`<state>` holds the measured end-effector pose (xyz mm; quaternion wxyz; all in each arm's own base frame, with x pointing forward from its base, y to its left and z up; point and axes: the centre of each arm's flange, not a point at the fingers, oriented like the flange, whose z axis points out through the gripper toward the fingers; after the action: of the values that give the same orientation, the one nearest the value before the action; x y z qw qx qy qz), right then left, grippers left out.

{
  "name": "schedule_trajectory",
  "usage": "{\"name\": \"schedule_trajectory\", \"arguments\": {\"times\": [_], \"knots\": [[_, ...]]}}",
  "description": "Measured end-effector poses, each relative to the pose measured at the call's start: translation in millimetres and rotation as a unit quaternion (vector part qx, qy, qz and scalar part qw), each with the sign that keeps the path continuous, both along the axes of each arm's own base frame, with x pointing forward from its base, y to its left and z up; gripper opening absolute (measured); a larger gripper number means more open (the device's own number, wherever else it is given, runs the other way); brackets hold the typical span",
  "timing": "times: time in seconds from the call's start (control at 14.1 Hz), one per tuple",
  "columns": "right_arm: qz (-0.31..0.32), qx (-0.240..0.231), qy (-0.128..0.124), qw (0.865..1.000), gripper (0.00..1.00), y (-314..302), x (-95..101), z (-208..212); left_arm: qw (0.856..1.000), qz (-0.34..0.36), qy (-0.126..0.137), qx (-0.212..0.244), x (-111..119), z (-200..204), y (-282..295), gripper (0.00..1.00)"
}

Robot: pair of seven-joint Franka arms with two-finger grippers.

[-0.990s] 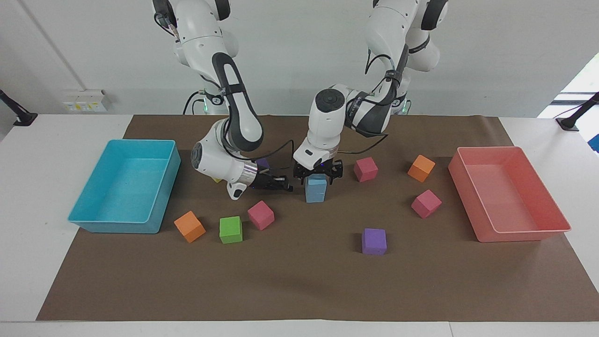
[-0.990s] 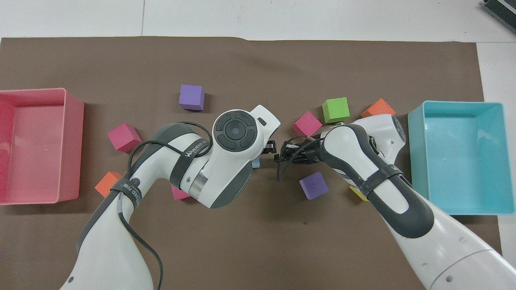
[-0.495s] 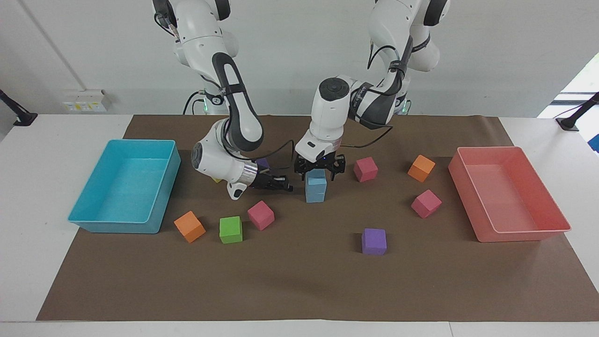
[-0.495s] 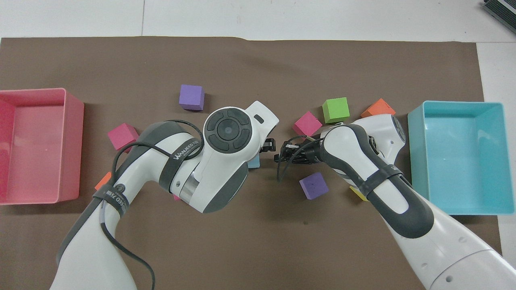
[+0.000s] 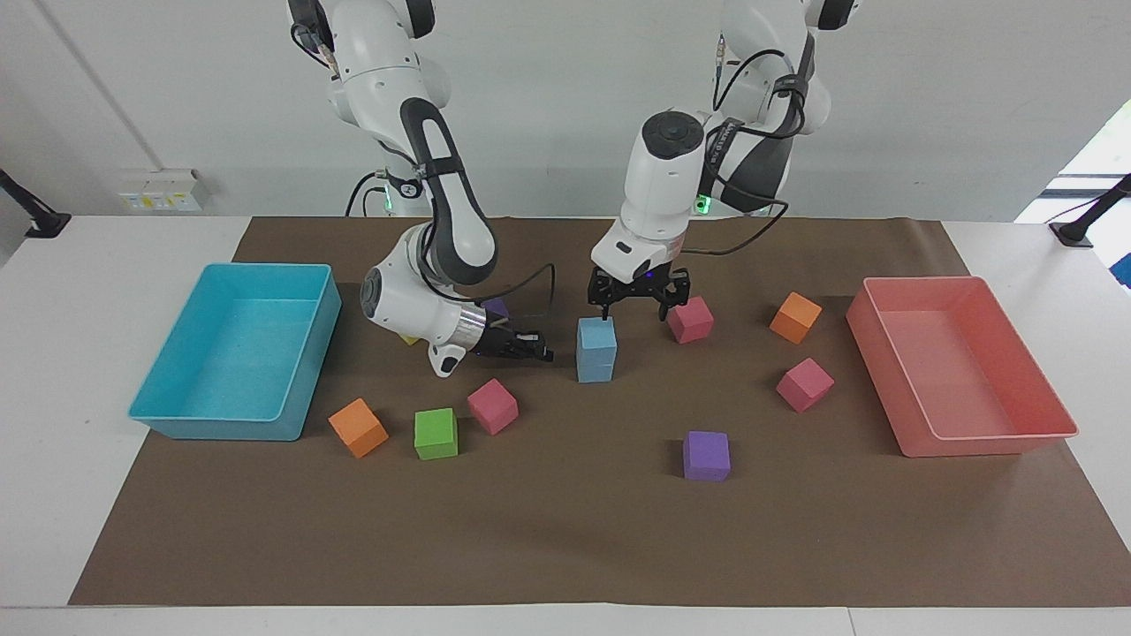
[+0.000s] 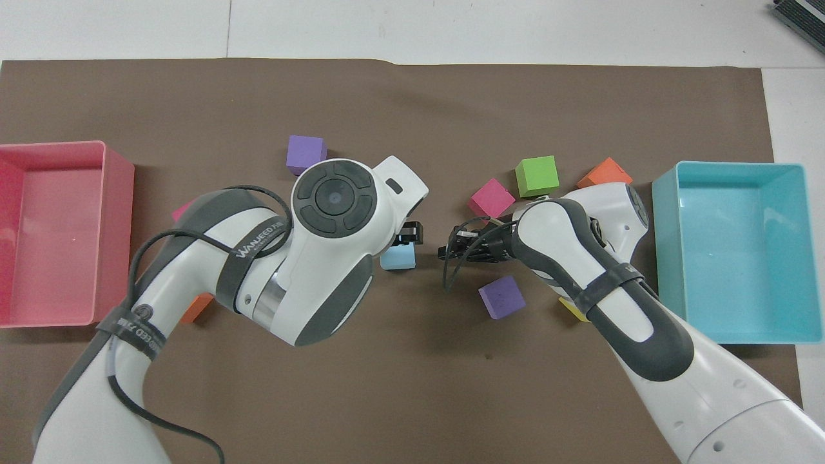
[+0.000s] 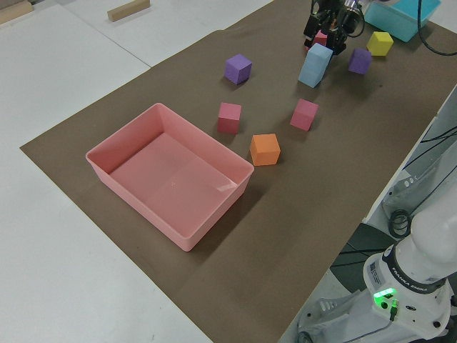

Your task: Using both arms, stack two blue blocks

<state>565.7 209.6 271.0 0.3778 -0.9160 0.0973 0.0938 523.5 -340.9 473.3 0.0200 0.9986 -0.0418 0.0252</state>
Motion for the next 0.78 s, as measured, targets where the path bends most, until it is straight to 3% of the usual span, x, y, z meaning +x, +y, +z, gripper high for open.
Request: {"name": "schedule_trajectory", "arguments": {"times": [0.21,0.28,0.49,0.78], "knots": [[0.018,-0.016,-0.016,1.0,0.05,-9.5,4.6,13.1,1.0,-0.016,-0.009,-0.002,0.6,27.5,59.8,1.0],[0.026,-0.024,-0.024,0.999,0.12,-13.5,7.1,19.4,1.0,-0.019,-0.011,-0.001,-1.9,36.8,77.5,1.0],[0.045,-0.062,-0.044,0.996,0.44,-21.4,12.9,43.1,0.999,-0.037,-0.005,0.005,-2.8,65.0,132.0,1.0],[0.067,-0.159,-0.064,0.983,0.86,-25.4,18.1,97.5,1.0,-0.017,0.006,0.006,2.4,90.6,191.3,1.0]]}}
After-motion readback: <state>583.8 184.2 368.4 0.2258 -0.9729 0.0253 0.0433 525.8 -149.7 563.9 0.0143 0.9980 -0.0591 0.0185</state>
